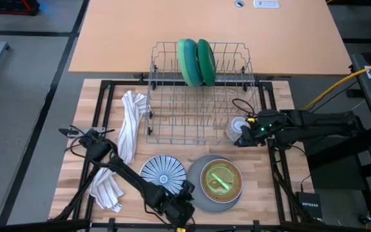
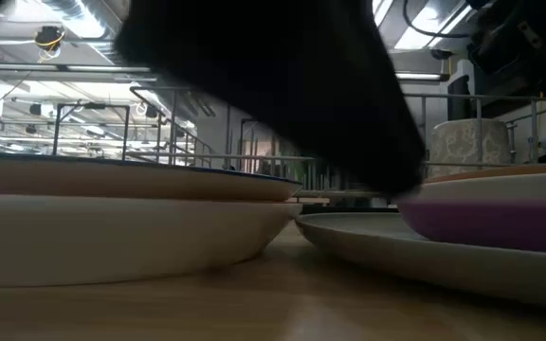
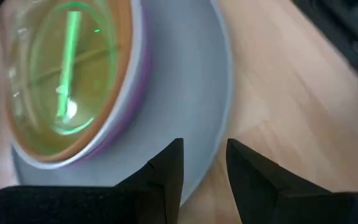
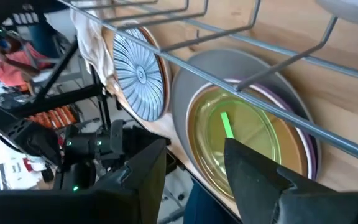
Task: Sort dishes
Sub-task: Put the gray plate into the dish rack
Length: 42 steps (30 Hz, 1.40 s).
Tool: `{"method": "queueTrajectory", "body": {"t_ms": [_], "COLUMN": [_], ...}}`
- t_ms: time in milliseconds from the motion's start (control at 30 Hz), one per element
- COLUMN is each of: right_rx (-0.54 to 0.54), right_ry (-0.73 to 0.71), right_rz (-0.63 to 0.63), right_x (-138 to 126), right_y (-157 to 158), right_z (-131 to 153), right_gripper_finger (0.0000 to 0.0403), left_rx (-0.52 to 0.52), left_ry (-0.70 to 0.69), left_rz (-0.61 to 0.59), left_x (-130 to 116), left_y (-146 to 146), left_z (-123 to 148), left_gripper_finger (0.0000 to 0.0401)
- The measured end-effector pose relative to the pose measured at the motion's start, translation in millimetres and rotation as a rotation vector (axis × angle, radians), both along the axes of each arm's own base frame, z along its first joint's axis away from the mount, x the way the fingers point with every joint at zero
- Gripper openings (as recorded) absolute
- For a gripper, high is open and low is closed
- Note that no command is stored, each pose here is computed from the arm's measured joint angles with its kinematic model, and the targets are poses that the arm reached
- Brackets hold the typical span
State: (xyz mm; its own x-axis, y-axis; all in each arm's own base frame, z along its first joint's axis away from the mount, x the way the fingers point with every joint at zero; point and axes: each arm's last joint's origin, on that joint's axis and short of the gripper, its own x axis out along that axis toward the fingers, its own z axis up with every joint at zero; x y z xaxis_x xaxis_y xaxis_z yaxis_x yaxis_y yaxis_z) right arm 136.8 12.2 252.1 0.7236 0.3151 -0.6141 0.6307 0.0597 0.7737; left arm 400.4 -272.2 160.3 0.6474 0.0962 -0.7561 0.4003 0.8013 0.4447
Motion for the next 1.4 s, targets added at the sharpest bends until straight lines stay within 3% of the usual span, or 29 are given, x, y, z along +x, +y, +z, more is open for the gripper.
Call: {"method": "queueTrajectory", "body": {"t_ms": [367, 633, 967, 1100, 1300, 1400], "right_rx": [0.012, -0.015, -0.145, -0.212, -0.253, -0.265], "right_ry": [-0.061, -0.138, -0.21, -0.286, -0.409, -0.461], "right_rz": [0.005, -0.005, 0.026, 0.072, 0.152, 0.19], "right_x": [7.5, 12.0, 10.0, 10.7, 10.9, 10.9], "right_y": [0.5, -0.2, -1.7, -1.5, 0.1, 1.0], "right_z": [2.4, 6.9, 10.5, 15.3, 24.4, 27.9], "right_gripper_finger": [0.0166, 0.0165, 0.0165, 0.0165, 0.0165, 0.0165], "left_rx": [0.049, 0.168, 0.205, 0.206, 0.189, 0.182], "left_ry": [0.022, 0.077, 0.071, 0.068, 0.058, 0.03], "left_rz": [-0.039, -0.145, -0.129, -0.125, -0.094, -0.071], "left_x": [2.2, 8.6, 13.9, 14.5, 14.8, 16.6], "left_y": [1.2, 8.5, 14.2, 14.4, 14.5, 14.0], "left_z": [-9.7, -27.9, -33.3, -34.2, -35.4, -35.5], "left_gripper_finger": [0.0111, 0.0111, 0.011, 0.0086, 0.0017, 0.0008]}}
